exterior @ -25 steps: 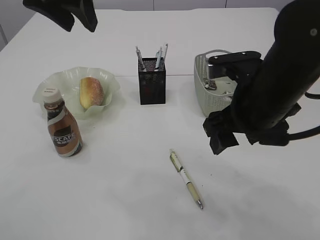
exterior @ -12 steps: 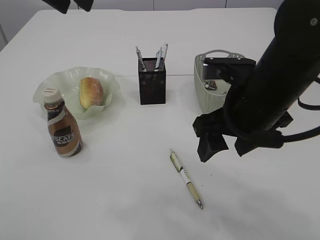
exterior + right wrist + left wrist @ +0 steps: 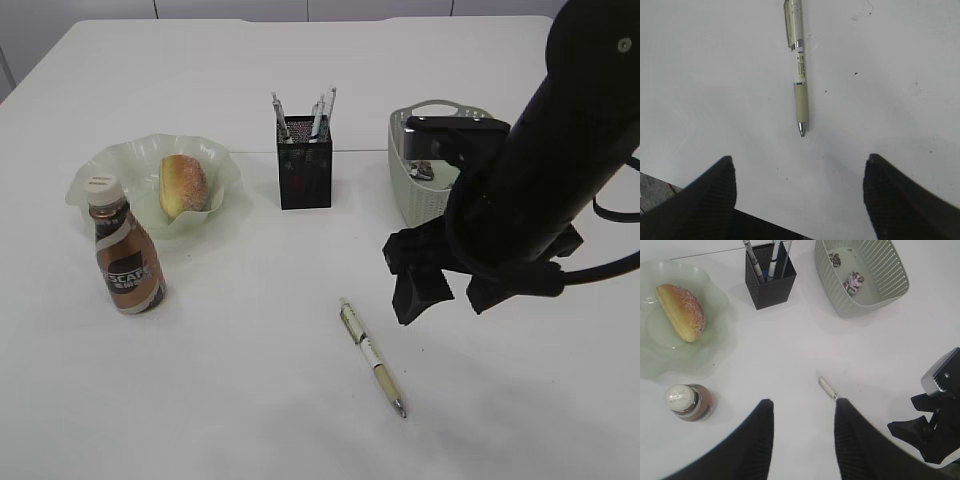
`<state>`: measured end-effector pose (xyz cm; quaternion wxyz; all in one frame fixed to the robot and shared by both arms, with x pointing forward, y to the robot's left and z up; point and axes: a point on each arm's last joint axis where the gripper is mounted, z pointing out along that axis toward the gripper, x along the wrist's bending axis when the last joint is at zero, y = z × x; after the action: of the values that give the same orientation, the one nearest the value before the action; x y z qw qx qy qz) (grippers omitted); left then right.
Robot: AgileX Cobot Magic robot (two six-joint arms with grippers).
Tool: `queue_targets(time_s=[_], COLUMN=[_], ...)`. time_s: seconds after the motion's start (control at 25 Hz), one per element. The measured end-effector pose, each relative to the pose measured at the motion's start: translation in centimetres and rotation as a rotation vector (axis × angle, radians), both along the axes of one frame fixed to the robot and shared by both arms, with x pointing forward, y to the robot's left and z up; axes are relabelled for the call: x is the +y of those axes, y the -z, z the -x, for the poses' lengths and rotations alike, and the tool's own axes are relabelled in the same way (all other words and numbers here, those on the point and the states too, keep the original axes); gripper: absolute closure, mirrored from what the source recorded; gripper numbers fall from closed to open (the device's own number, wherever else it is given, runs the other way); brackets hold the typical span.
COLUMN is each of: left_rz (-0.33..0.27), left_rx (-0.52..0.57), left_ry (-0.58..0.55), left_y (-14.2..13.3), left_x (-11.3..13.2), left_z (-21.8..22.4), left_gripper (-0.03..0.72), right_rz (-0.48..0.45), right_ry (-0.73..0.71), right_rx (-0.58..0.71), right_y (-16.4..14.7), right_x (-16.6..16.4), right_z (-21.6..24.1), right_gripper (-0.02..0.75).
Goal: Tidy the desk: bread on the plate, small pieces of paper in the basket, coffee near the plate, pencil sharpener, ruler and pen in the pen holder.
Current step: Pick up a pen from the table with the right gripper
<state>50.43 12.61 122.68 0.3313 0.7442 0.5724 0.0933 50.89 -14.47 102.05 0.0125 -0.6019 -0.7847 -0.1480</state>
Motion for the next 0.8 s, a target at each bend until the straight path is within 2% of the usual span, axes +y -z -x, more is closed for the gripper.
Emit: queue_targets(time_s=[0.48, 0.8], left_rz=[0.012, 0.026], left_rx=[0.0, 0.009], left_ry=[0.004, 0.011], left_y=[-0.2, -0.2], left_x=[0.0, -0.1], left_z=[0.2, 0.3], left_gripper=[0.391, 0.391], right_rz=[-0.046, -0.024], right_ry=[-0.02, -0.067], right_rx=[-0.026, -0.004], right_y=[0.0, 1.6], right_x=[0.5, 1.3], right_z=[-0.3, -1.8], right_gripper=[0.155, 0.154])
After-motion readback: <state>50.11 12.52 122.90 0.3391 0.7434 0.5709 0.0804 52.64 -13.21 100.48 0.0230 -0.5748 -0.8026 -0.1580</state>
